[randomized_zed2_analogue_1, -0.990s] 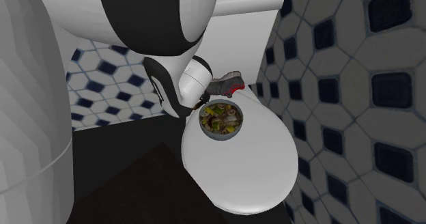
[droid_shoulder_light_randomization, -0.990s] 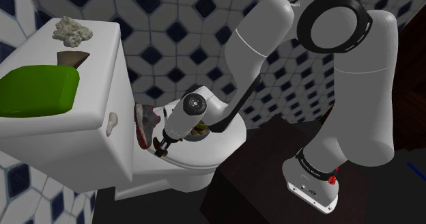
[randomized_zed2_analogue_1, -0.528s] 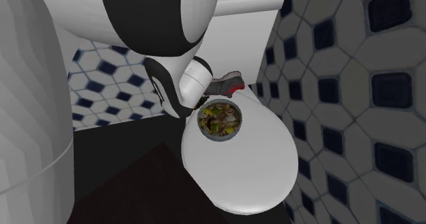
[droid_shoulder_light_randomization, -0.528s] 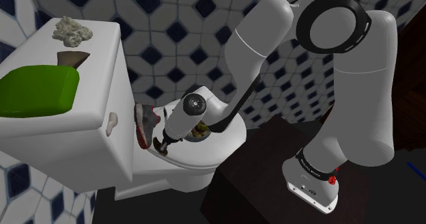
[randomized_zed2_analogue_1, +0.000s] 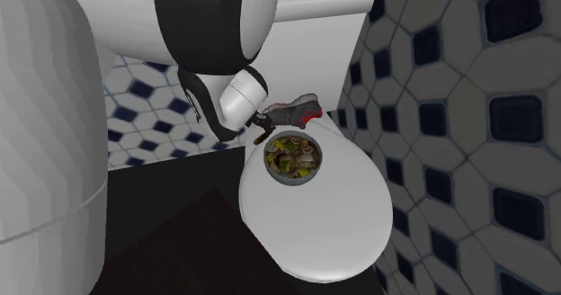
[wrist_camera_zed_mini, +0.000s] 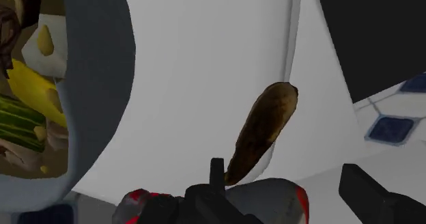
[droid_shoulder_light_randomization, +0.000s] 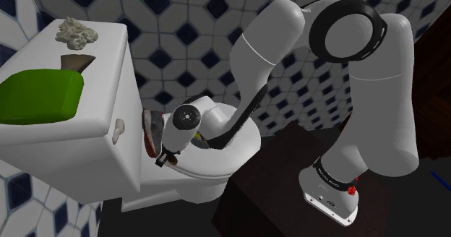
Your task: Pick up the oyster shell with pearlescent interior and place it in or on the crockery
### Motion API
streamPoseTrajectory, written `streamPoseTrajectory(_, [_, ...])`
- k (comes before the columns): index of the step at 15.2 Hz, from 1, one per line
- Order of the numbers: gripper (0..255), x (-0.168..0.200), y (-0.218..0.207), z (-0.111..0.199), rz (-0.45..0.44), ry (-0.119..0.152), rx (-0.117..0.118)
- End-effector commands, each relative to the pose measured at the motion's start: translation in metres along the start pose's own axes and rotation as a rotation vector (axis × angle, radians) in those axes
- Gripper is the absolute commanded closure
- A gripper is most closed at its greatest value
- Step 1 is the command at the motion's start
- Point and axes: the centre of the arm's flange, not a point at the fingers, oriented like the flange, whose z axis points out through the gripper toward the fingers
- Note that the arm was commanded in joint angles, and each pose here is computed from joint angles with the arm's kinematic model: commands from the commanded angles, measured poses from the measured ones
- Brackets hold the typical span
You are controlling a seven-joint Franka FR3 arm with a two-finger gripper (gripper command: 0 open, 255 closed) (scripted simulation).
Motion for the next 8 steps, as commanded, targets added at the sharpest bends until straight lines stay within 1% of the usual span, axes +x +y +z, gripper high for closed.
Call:
streamPoseTrajectory(1, [0,0.041,-0.026,0.02,0.199,-0.187,-0.19])
streamPoseTrajectory(2, [0,0.046,-0.029,0.023,0.218,-0.204,-0.212])
streamPoseTrajectory(8, [0,0.039,-0.023,0.053,0.218,-0.204,-0.212])
